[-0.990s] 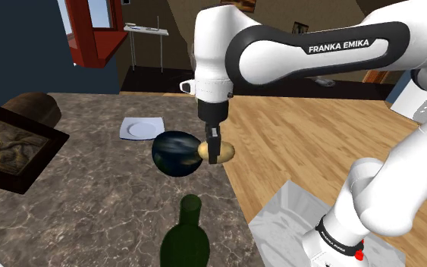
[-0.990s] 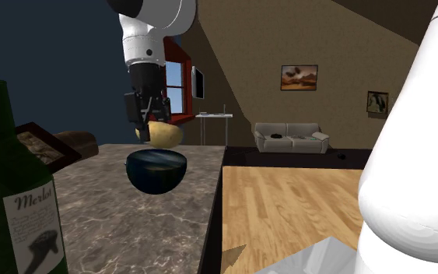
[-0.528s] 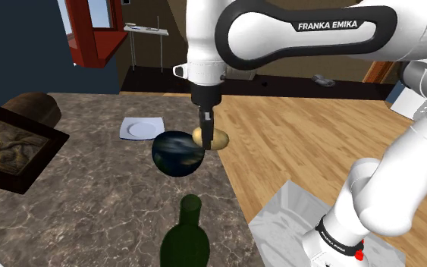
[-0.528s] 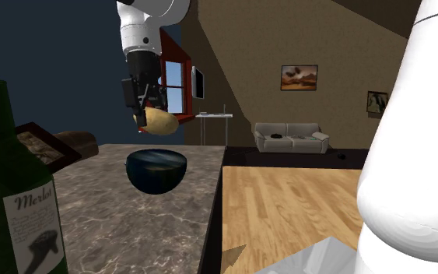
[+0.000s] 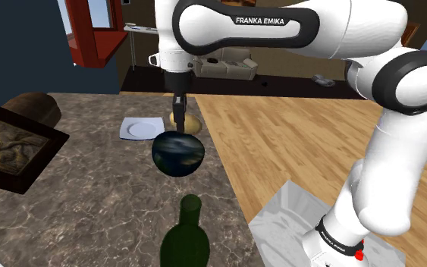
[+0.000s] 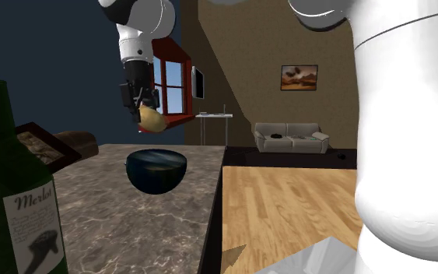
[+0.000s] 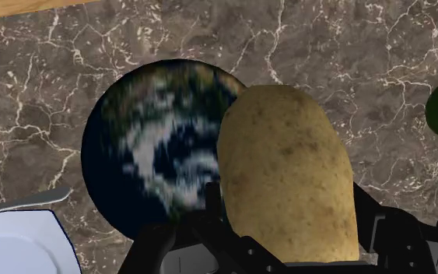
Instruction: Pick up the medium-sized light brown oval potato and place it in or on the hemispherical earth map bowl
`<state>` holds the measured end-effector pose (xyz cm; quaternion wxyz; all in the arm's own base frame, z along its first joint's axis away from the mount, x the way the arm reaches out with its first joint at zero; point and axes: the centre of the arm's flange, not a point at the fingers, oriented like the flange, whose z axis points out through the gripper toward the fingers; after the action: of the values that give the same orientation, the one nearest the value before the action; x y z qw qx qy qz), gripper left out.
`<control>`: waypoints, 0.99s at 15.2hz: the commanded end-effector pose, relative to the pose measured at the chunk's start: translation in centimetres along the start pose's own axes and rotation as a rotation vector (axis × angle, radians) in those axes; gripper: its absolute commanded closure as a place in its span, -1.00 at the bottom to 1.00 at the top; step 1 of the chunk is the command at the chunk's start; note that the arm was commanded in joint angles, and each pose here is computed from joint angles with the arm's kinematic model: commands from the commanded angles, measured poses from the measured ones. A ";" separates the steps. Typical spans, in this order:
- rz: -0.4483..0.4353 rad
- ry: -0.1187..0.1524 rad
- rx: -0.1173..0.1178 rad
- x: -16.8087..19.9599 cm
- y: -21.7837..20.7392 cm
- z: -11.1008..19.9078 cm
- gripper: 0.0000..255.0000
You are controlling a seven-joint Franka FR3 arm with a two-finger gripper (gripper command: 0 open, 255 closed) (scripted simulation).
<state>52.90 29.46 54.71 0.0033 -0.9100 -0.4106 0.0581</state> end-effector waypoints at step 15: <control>0.000 -0.001 0.000 6.8 6.8 3.9 1.00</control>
<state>62.01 29.81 50.40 0.0031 -0.9100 -0.4105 0.0586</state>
